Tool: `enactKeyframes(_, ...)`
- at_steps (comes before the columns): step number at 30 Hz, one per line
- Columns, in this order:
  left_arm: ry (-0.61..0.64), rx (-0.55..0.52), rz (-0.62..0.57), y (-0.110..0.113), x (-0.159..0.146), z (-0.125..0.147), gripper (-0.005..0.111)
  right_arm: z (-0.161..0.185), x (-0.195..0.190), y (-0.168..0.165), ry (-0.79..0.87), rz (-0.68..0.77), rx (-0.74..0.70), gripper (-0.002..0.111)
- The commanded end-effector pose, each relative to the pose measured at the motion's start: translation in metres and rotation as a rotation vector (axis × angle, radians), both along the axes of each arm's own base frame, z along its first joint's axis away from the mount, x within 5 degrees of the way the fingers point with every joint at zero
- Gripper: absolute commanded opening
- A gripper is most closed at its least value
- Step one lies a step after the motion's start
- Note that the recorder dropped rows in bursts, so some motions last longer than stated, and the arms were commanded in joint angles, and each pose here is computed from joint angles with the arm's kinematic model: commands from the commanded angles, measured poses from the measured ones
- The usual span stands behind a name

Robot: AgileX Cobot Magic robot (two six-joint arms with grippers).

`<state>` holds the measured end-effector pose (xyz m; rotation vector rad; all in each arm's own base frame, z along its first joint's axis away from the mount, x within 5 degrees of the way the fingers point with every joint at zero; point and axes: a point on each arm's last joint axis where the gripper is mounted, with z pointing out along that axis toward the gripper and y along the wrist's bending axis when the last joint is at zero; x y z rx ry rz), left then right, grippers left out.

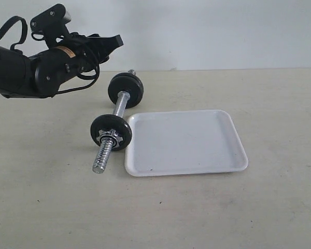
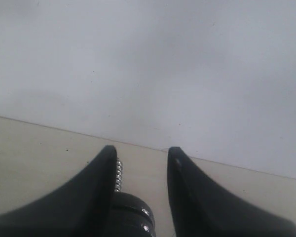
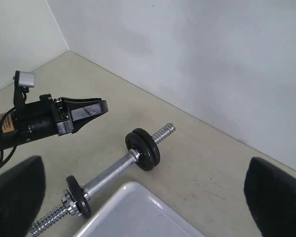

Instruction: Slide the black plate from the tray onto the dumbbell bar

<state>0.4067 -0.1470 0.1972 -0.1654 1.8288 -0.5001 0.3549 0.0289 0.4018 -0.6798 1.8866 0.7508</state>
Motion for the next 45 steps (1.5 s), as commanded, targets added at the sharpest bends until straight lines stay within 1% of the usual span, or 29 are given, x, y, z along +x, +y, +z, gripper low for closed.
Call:
enactKeyframes(1, -0.01, -0.011, 0.006, 0.0, 0.0, 0.001, 0.033, 0.003, 0.0, -0.002, -0.017, -0.014, -0.008, 0.105)
enactKeyframes(6, -0.032, 0.028, -0.024, -0.002, -0.001, 0.005, 0.033, 0.004, 0.001, -0.003, -0.025, -0.032, -0.01, 0.105)
enactKeyframes(9, -0.079, 0.045, -0.052, -0.002, -0.005, 0.021, 0.033, 0.003, 0.002, -0.004, -0.03, -0.044, -0.017, 0.105)
enactKeyframes(11, -0.133, 0.058, -0.075, -0.002, -0.01, 0.042, 0.033, 0.004, 0.003, -0.004, -0.032, -0.048, -0.017, 0.105)
enactKeyframes(13, -0.188, 0.1, -0.106, -0.002, -0.017, 0.062, 0.033, 0.004, 0.003, -0.004, -0.036, -0.057, -0.017, 0.105)
enactKeyframes(21, -0.332, 0.316, -0.144, 0.01, -0.052, 0.134, 0.033, 0.005, 0.003, -0.004, -0.075, -0.049, -0.035, 0.105)
enactKeyframes(24, -0.391, 0.34, -0.139, 0.017, -0.068, 0.16, 0.033, 0.007, 0.001, -0.002, -0.065, -0.017, 0.0, 0.105)
enactKeyframes(26, -0.42, 0.357, -0.136, 0.021, -0.079, 0.176, 0.033, 0.009, -0.003, 0.002, -0.049, 0.034, 0.036, 0.105)
enactKeyframes(30, -0.45, 0.359, -0.132, 0.029, -0.101, 0.201, 0.033, 0.014, -0.014, 0.008, -0.034, 0.122, 0.08, 0.105)
enactKeyframes(32, -0.467, 0.39, -0.134, 0.034, -0.113, 0.212, 0.032, 0.021, -0.021, 0.009, -0.064, 0.141, 0.072, 0.105)
enactKeyframes(34, -0.48, 0.415, -0.135, 0.038, -0.125, 0.222, 0.028, 0.03, -0.029, 0.011, -0.111, 0.15, 0.053, 0.105)
enactKeyframes(36, -0.485, 0.435, -0.138, 0.042, -0.135, 0.23, 0.021, 0.041, -0.04, 0.012, -0.188, 0.167, 0.016, 0.105)
enactKeyframes(38, -0.495, 0.456, -0.14, 0.046, -0.147, 0.238, 0.011, 0.053, -0.053, 0.014, -0.281, 0.187, -0.029, 0.105)
enactKeyframes(39, -0.499, 0.472, -0.141, 0.048, -0.151, 0.241, 0.005, 0.057, -0.058, 0.014, -0.301, 0.189, -0.047, 0.105)
enactKeyframes(40, -0.505, 0.483, -0.142, 0.05, -0.156, 0.245, 0.004, 0.062, -0.065, 0.015, -0.331, 0.193, -0.064, 0.105)
enactKeyframes(42, -0.52, 0.483, -0.138, 0.054, -0.166, 0.252, 0.004, 0.072, -0.077, 0.016, -0.369, 0.194, -0.075, 0.101)
enactKeyframes(43, -0.527, 0.492, -0.137, 0.055, -0.17, 0.254, 0.004, 0.076, -0.082, 0.017, -0.383, 0.193, -0.084, 0.096)
enactKeyframes(45, -0.538, 0.517, -0.138, 0.058, -0.178, 0.259, 0.004, 0.081, -0.091, 0.017, -0.403, 0.191, -0.111, 0.079)
